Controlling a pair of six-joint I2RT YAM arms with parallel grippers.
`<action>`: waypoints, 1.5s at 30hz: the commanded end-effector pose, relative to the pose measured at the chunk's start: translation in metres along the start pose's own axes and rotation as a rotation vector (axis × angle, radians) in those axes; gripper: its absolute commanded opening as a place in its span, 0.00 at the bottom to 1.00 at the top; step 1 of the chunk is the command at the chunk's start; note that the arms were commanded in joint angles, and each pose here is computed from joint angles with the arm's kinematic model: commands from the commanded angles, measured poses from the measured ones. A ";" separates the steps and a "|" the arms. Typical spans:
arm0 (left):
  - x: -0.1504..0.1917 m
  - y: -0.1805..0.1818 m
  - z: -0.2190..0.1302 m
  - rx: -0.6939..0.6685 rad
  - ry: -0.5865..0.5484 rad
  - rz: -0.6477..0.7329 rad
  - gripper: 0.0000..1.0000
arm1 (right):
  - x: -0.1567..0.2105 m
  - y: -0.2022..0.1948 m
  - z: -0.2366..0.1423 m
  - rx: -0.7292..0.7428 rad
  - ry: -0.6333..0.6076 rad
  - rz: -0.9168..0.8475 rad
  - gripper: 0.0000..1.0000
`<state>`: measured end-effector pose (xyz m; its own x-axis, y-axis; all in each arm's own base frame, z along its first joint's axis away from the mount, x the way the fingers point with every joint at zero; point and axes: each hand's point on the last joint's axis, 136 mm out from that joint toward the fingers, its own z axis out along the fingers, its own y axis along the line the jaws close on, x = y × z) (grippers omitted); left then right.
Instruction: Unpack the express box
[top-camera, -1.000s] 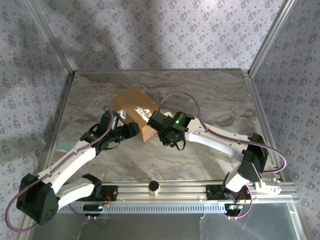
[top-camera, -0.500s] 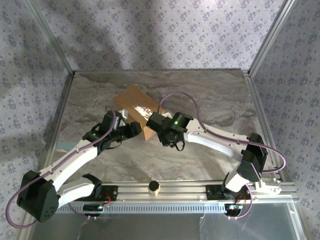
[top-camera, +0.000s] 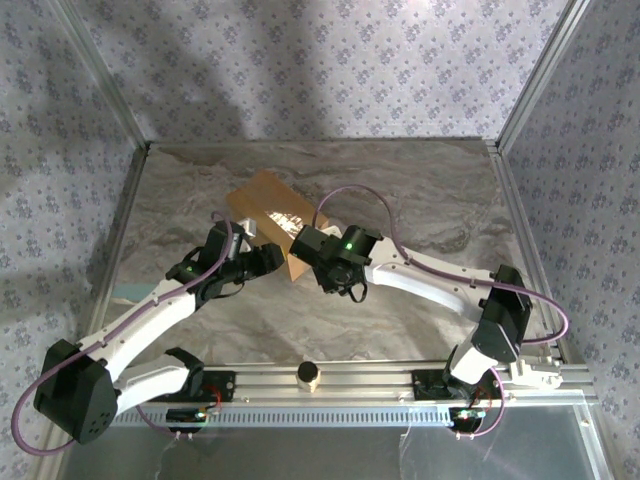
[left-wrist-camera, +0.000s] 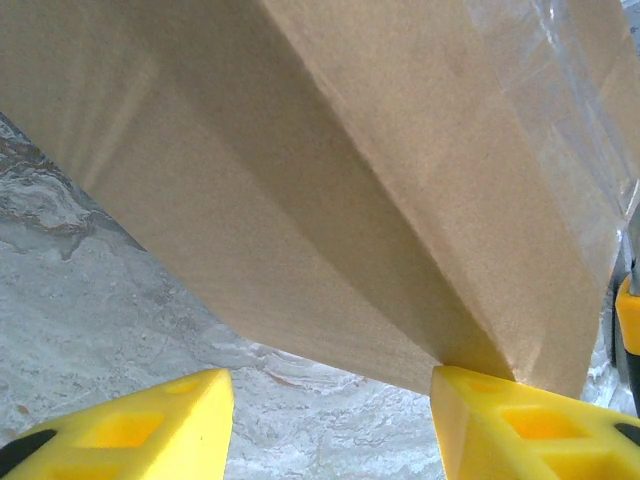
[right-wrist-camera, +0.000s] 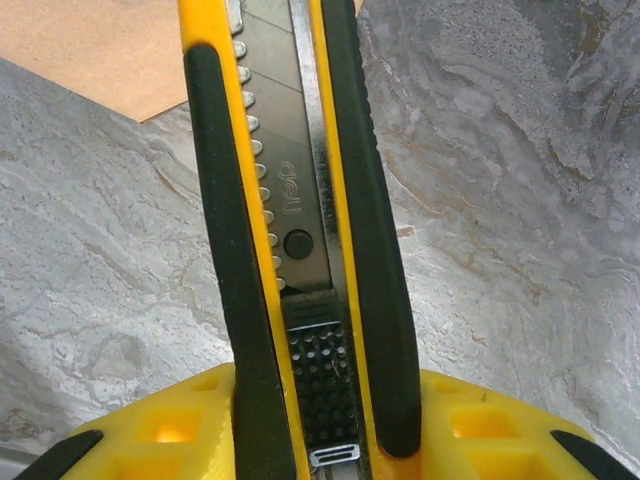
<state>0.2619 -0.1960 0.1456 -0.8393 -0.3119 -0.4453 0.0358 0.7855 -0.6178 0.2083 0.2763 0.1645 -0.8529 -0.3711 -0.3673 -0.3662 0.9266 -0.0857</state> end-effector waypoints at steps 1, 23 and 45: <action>-0.013 -0.019 -0.001 0.038 -0.031 0.006 0.55 | 0.003 0.025 -0.007 -0.072 0.009 -0.074 0.00; -0.017 -0.030 0.001 0.054 -0.044 0.007 0.55 | 0.006 0.044 -0.008 -0.101 0.012 -0.107 0.00; -0.024 -0.038 0.000 0.067 -0.069 0.004 0.55 | 0.013 0.053 -0.014 -0.130 0.044 -0.124 0.00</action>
<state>0.2664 -0.2010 0.1479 -0.8377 -0.3216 -0.4413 0.0109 0.7982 -0.6023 0.2062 0.2849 0.1649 -0.8506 -0.3675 -0.3761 -0.3525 0.9292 -0.1106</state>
